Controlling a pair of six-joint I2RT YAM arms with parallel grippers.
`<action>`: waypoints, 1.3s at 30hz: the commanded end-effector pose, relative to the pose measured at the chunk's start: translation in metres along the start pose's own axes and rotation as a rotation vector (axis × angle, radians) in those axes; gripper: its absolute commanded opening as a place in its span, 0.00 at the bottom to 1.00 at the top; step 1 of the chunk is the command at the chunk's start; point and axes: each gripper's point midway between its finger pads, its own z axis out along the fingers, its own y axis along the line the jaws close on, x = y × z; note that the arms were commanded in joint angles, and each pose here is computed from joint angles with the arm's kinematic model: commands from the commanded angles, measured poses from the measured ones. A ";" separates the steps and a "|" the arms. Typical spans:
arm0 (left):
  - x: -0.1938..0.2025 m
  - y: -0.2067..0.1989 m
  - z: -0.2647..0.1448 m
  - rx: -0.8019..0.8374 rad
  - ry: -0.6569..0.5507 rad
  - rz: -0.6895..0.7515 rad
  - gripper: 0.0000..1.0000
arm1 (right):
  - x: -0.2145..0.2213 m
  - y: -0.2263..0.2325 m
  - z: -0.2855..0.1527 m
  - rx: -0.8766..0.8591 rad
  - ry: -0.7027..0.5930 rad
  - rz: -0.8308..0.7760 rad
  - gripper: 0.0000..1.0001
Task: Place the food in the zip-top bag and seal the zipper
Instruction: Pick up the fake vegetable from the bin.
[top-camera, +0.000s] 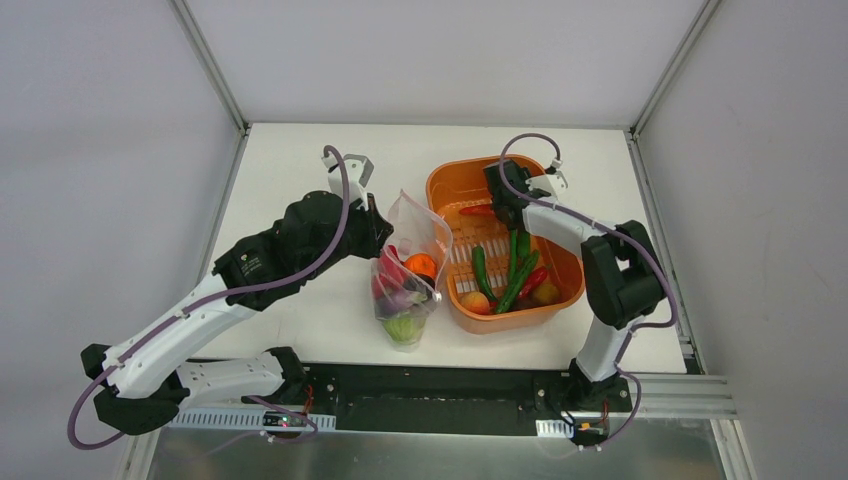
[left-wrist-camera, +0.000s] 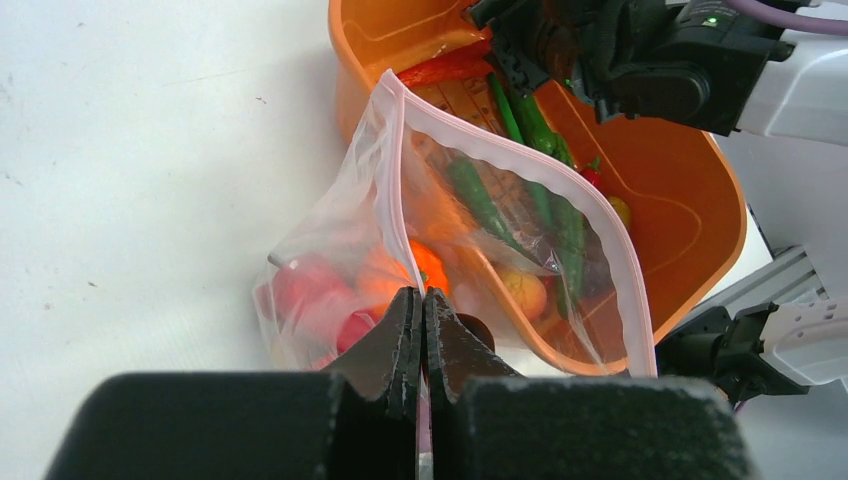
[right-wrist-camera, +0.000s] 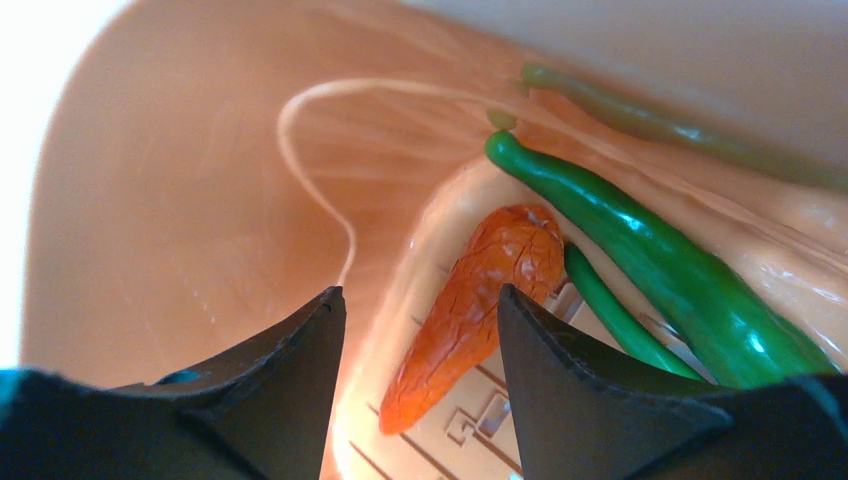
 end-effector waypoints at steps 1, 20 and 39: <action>-0.018 -0.002 -0.008 0.026 -0.057 -0.019 0.00 | -0.009 -0.002 0.011 0.059 -0.073 0.080 0.57; -0.017 -0.004 -0.009 0.038 -0.051 -0.034 0.00 | -0.011 0.005 -0.024 -0.008 -0.027 0.093 0.57; -0.016 -0.001 -0.012 0.037 -0.055 -0.048 0.00 | 0.012 -0.021 0.007 0.104 0.044 0.135 0.54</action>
